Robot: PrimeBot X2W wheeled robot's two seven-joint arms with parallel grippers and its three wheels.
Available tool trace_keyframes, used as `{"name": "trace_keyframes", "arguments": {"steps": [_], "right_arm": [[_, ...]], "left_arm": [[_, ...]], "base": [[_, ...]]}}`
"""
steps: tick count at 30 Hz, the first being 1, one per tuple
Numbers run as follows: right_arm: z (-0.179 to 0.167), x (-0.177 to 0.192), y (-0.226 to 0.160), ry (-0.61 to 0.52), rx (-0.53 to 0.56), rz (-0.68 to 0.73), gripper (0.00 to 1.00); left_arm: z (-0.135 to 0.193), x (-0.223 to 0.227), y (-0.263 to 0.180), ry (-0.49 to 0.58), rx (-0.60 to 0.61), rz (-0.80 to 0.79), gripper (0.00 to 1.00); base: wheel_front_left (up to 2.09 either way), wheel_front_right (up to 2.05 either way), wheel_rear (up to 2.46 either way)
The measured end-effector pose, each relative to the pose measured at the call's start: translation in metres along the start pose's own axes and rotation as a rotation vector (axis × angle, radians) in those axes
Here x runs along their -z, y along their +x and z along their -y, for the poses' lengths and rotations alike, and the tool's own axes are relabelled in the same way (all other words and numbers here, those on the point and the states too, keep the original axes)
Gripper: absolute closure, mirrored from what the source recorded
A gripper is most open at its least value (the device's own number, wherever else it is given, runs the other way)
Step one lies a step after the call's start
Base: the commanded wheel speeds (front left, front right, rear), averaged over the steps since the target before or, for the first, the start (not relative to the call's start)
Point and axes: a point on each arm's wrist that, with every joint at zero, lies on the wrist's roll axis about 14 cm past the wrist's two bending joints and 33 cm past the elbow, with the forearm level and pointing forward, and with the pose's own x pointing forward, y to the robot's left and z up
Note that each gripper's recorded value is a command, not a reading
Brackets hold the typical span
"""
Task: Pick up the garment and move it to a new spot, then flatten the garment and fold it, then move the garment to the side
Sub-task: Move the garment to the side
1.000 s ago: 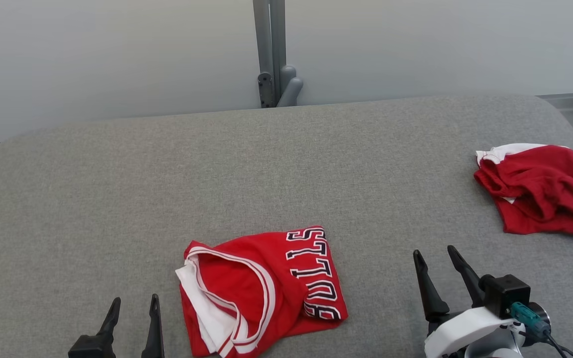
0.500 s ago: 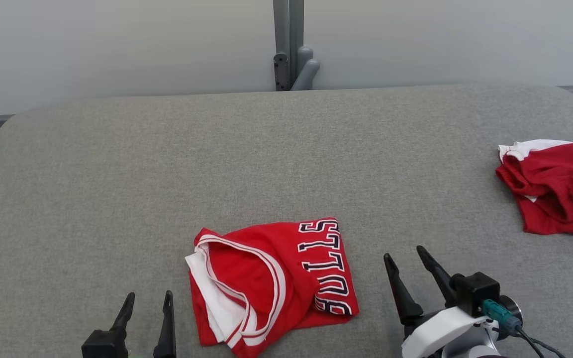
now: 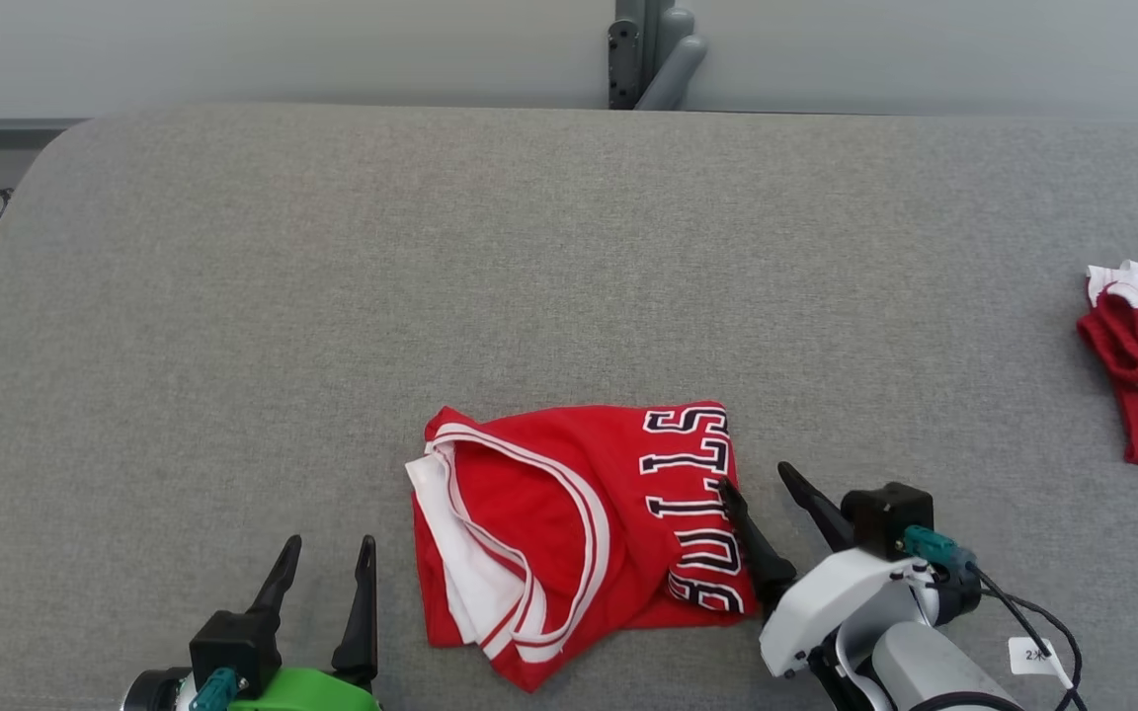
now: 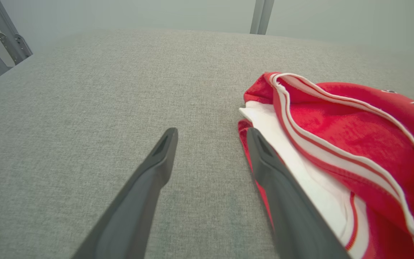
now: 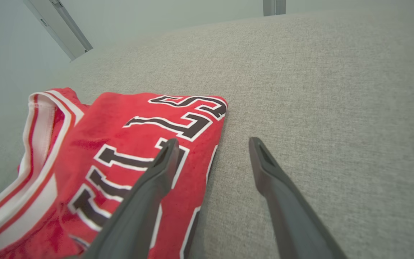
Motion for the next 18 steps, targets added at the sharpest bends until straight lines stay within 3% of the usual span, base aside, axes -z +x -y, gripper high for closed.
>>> {"name": "trace_keyframes", "arguments": {"steps": [6, 11, 12, 13, 18], "right_arm": [[-0.014, 0.03, 0.018, 0.057, -0.044, -0.117, 0.0], [-0.014, 0.045, 0.028, 0.03, -0.065, -0.184, 0.01], [-0.015, 0.046, 0.029, 0.034, -0.067, -0.188, 0.73], [-0.018, 0.047, 0.031, 0.032, -0.076, -0.194, 1.0], [-0.02, 0.028, 0.041, 0.019, -0.096, -0.146, 1.0]], "left_arm": [[-0.014, 0.005, -0.003, -0.01, -0.046, -0.017, 0.0], [-0.02, 0.006, -0.006, -0.015, -0.067, -0.019, 0.0], [-0.021, 0.006, -0.007, -0.016, -0.071, -0.02, 0.0], [-0.022, 0.006, -0.007, -0.017, -0.076, -0.021, 0.0], [-0.023, 0.006, -0.008, -0.025, -0.08, -0.021, 0.0]], "base": [[0.0, 0.0, 0.0], [0.0, 0.0, 0.0], [0.0, 0.0, 0.0], [0.0, 0.0, 0.0], [0.0, 0.0, 0.0]]}}
